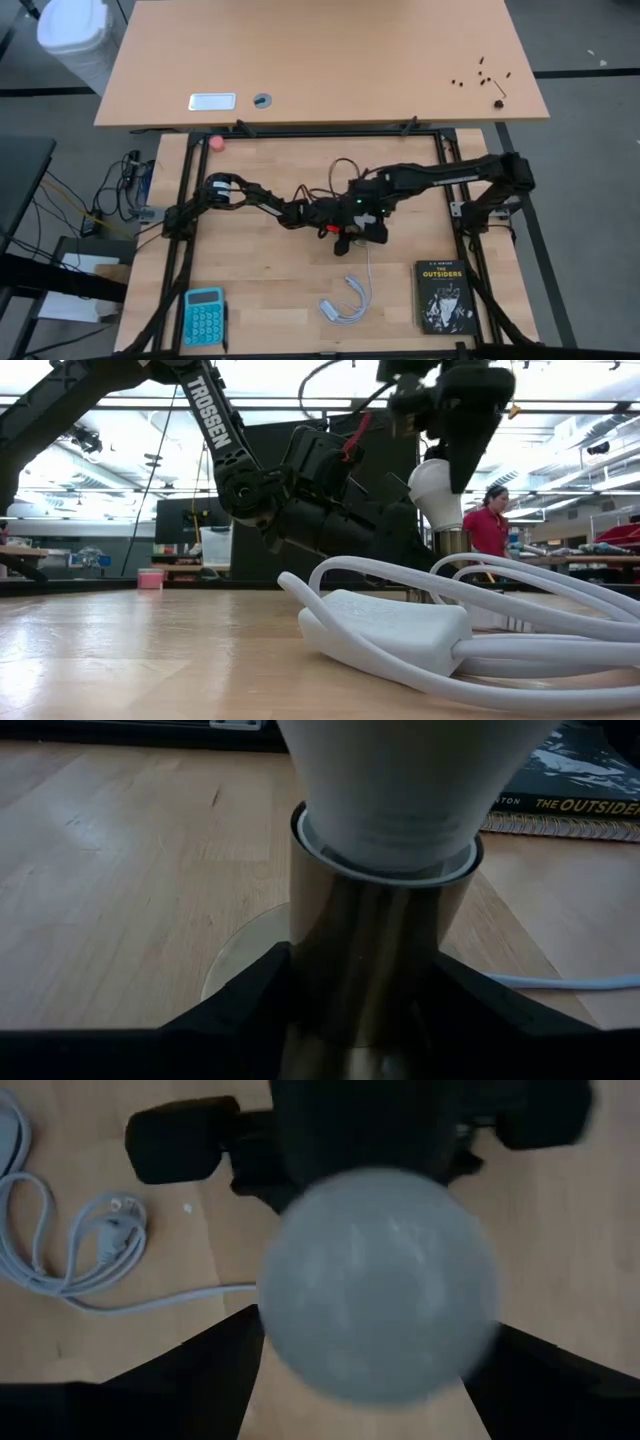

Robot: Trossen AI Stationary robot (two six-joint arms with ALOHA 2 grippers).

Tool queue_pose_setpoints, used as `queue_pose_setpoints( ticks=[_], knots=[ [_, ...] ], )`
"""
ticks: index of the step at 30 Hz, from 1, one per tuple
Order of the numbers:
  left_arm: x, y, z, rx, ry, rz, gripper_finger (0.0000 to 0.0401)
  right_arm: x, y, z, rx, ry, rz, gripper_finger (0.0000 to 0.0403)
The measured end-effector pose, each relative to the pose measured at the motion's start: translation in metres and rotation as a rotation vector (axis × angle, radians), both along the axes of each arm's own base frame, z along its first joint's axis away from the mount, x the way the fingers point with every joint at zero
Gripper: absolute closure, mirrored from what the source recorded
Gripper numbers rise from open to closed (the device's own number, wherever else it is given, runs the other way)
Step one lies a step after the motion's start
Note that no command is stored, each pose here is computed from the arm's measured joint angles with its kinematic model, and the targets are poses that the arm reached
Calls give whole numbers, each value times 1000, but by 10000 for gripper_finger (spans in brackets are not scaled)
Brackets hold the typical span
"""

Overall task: Screw lightbulb
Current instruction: Insert the white lightbulb into the silver lamp

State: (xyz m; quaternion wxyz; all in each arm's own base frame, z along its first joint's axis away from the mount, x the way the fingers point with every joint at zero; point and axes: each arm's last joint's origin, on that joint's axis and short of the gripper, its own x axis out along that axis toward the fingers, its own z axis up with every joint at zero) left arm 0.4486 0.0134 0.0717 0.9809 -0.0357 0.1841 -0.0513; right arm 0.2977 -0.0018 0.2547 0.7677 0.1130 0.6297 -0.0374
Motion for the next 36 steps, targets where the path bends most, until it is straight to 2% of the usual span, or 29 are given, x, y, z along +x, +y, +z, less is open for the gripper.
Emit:
queue_pose_setpoints(
  ticks=[4,11,22,27,36],
  knots=[
    [0,0,0,-1,5,0,197,-19,5,1,-36,-40,-51,80],
    [-2,-1,-3,-7,45,-29,197,-40,10,-19,-5,-170,-122,80],
    [-14,-2,3,14,56,-19,197,-36,20,-40,-3,-295,-146,80],
    [-25,0,1,37,76,16,197,-37,27,-53,-42,-335,-197,80],
    [-40,3,-3,27,7,48,197,-38,35,-72,-150,-521,-258,80]
  ],
)
